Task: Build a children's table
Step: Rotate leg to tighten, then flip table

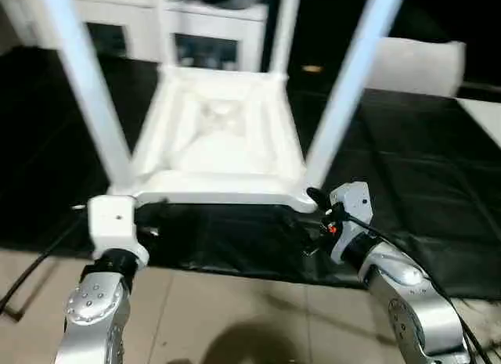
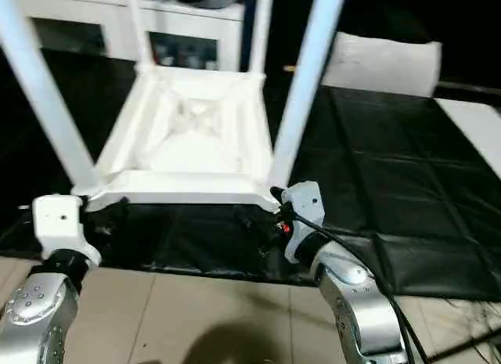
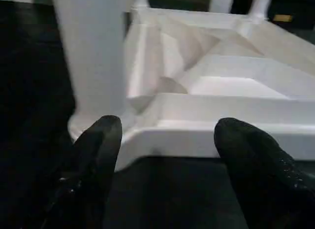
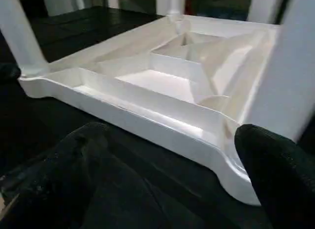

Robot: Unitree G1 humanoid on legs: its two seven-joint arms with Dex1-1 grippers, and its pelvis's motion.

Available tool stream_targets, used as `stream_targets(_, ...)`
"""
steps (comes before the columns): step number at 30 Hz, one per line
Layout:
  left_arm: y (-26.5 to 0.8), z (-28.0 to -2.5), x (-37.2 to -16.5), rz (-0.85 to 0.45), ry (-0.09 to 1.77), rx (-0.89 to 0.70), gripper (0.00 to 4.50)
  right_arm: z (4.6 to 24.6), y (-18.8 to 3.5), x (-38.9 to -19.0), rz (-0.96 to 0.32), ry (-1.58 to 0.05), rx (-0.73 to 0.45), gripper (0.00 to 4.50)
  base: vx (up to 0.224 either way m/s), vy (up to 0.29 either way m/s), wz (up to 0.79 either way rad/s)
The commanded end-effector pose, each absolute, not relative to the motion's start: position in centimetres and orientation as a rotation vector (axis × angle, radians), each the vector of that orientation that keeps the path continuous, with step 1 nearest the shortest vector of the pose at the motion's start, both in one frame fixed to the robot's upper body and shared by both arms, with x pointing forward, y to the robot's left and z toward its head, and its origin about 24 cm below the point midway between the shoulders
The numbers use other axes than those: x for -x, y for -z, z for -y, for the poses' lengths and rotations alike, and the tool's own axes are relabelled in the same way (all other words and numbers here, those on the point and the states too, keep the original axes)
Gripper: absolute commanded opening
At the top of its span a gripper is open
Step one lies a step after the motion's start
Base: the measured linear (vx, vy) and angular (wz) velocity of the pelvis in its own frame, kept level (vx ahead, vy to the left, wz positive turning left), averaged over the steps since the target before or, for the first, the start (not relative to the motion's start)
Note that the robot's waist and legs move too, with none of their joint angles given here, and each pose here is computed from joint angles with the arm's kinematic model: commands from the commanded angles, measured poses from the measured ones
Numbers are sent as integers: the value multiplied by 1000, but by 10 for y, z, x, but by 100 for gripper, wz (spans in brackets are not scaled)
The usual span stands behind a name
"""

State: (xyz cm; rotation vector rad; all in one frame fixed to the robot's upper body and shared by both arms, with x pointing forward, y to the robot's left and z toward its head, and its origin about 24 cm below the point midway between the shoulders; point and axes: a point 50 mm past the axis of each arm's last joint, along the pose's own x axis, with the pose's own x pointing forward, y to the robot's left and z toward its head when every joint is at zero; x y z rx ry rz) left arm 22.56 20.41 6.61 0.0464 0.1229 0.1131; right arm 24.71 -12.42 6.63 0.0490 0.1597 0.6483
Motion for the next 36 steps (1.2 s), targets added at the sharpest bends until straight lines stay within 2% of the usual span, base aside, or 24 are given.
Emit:
stream_targets(1,-71,-209,-228,-104,-143,-49,354,124,-66,-248,-158,-660,-40,450,0,0,0)
stream_targets(5,-83,-229,-238,-63,-291,-74,354,118,-70,-246,-161,-758,-57,450,0,0,0)
stream_targets(10,-89,-231,-242,-45,-309,-54,354,116,-71,-242,-169,-836,-55,450,25,-3,2)
stream_targets(14,-90,-227,-255,-34,-224,-30,354,116,-73,-243,-160,-870,-48,450,31,-6,2)
stream_targets(19,-90,-223,-279,-10,-30,7,354,113,-75,-247,-158,-911,-33,450,0,0,0)
stream_targets(20,-90,-224,-280,-11,-19,9,365,113,-74,-247,-159,-909,-30,450,0,0,0)
stream_targets(29,-85,-251,-281,-43,-64,-32,365,117,-72,-243,-163,-853,-33,450,0,0,0)
stream_targets(35,-80,-241,-284,-61,34,-25,365,115,-70,-242,-165,-823,-40,450,0,0,0)
stream_targets(36,-79,-239,-284,-60,45,-14,331,114,-70,-242,-164,-820,-42,450,0,0,0)
